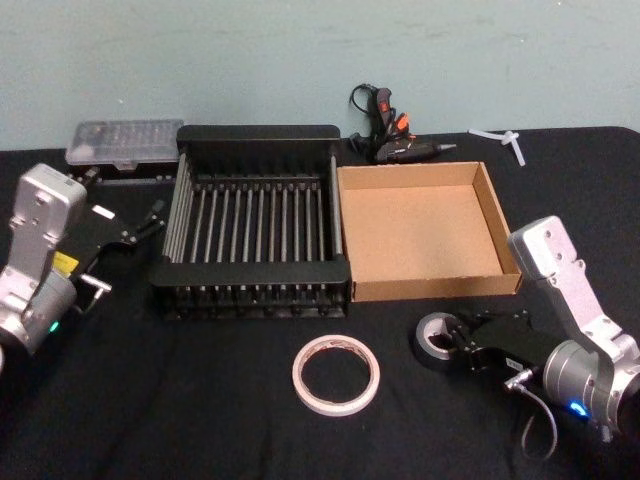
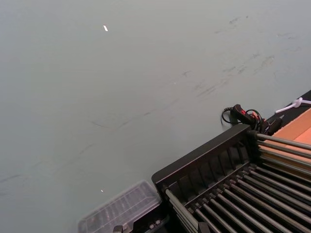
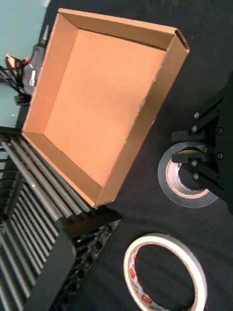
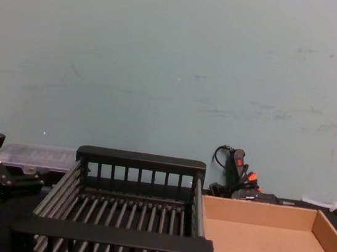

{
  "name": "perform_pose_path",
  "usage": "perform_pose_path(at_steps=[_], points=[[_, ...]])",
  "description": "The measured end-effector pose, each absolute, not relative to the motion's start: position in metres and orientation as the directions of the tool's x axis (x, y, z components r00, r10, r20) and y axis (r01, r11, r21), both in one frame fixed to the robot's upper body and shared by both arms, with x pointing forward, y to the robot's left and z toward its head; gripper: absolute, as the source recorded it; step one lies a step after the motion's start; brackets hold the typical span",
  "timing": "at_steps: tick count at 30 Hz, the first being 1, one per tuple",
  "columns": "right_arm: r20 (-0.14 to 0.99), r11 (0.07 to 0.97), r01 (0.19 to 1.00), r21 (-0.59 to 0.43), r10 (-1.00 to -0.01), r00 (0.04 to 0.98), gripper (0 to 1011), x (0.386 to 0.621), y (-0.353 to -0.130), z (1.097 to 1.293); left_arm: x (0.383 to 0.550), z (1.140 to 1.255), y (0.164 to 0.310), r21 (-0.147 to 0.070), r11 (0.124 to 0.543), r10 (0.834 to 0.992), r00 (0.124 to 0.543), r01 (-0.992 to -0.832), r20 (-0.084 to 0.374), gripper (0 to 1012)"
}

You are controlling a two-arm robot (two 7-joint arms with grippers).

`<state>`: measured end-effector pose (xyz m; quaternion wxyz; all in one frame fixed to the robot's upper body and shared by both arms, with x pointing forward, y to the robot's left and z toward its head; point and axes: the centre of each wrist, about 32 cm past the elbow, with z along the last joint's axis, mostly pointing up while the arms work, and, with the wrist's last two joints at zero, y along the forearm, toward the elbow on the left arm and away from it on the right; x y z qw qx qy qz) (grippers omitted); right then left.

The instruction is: Pick up the white tape and place it into the black box , Pick up the silver tape and place it into the brown box.

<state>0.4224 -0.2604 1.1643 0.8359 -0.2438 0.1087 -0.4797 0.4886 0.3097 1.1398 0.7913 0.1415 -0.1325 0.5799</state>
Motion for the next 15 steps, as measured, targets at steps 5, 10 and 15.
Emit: perform_pose_path(at_steps=[5,10,15], points=[[0.049,0.437,0.759,-0.483,-0.852,0.522,147,0.422,-0.262,1.170,0.489,1.140,0.310,0.070,0.287,0.880,0.292,-0.955,0.374,1001],[0.054,0.455,0.768,-0.450,-0.845,0.532,148,0.422,-0.264,1.180,0.489,1.140,0.310,0.070,0.287,0.880,0.292,-0.955,0.374,1001],[0.070,0.472,0.781,-0.410,-0.837,0.543,148,0.423,-0.266,1.193,0.489,1.140,0.310,0.070,0.287,0.880,0.292,-0.955,0.374,1001]])
